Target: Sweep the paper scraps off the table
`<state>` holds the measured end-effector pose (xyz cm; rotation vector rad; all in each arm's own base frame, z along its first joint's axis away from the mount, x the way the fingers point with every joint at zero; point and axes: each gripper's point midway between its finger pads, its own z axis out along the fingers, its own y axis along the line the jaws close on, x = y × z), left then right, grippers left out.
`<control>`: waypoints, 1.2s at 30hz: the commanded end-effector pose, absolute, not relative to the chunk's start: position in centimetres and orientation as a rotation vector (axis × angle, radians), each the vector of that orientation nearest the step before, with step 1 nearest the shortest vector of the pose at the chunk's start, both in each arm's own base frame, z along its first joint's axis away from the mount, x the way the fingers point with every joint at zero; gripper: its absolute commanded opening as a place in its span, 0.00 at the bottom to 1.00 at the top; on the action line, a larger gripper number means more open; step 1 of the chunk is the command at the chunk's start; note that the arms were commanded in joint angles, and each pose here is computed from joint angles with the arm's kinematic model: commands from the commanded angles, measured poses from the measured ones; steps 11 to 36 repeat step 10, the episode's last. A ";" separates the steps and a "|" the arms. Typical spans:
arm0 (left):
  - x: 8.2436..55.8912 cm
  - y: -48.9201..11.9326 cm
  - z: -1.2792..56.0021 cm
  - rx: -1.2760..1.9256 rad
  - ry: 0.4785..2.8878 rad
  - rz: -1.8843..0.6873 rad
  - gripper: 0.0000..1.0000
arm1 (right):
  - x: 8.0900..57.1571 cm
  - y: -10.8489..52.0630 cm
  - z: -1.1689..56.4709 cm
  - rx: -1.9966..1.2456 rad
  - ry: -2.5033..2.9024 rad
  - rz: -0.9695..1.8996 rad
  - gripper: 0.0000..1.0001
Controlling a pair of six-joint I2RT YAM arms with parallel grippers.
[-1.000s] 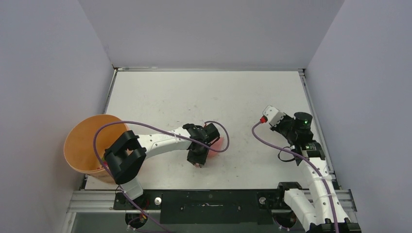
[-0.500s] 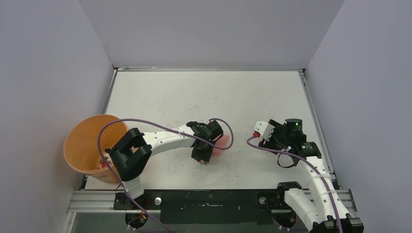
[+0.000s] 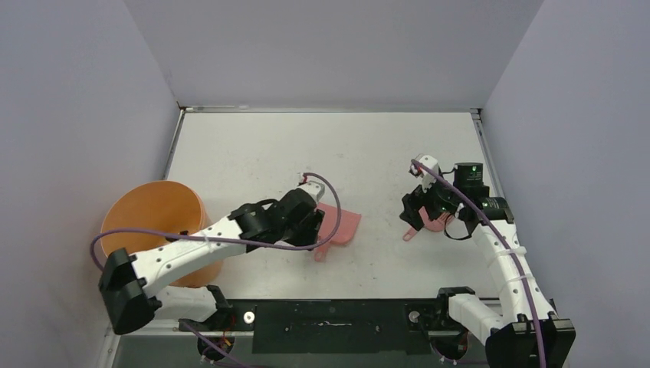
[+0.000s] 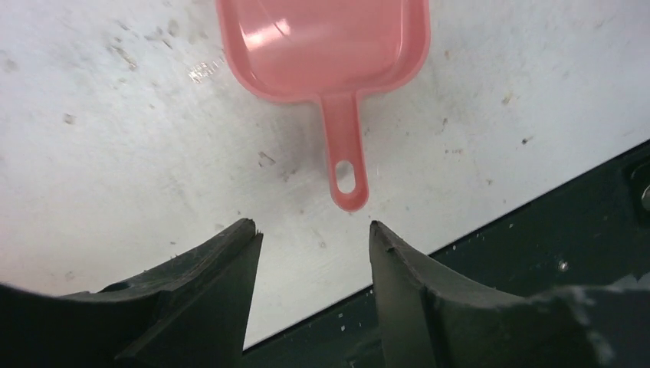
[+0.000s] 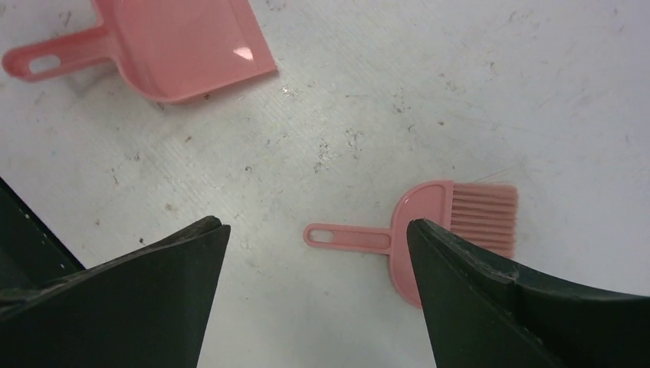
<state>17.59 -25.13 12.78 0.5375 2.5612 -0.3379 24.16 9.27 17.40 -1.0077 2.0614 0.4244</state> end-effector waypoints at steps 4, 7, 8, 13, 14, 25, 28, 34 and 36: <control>20.6 -21.7 16.5 0.387 2.174 -0.393 0.68 | 29.5 7.7 22.2 -0.381 1.927 0.360 0.90; 20.8 -20.8 16.7 0.354 2.116 -0.396 0.79 | 30.0 6.9 21.8 -0.292 1.889 0.329 0.90; 20.8 -20.9 16.9 0.355 2.103 -0.402 0.80 | 30.2 6.7 21.1 -0.253 1.920 0.332 0.90; 21.2 -20.9 17.1 0.350 2.090 -0.393 0.81 | 30.7 5.9 19.4 -0.171 1.975 0.321 0.90; 21.2 -20.9 17.1 0.350 2.090 -0.393 0.81 | 30.7 5.9 19.4 -0.171 1.975 0.321 0.90; 21.2 -20.9 17.1 0.350 2.090 -0.393 0.81 | 30.7 5.9 19.4 -0.171 1.975 0.321 0.90; 21.2 -20.9 17.1 0.350 2.090 -0.393 0.81 | 30.7 5.9 19.4 -0.171 1.975 0.321 0.90; 21.2 -20.9 17.1 0.350 2.090 -0.393 0.81 | 30.7 5.9 19.4 -0.171 1.975 0.321 0.90; 21.2 -20.9 17.1 0.350 2.090 -0.393 0.81 | 30.7 5.9 19.4 -0.171 1.975 0.321 0.90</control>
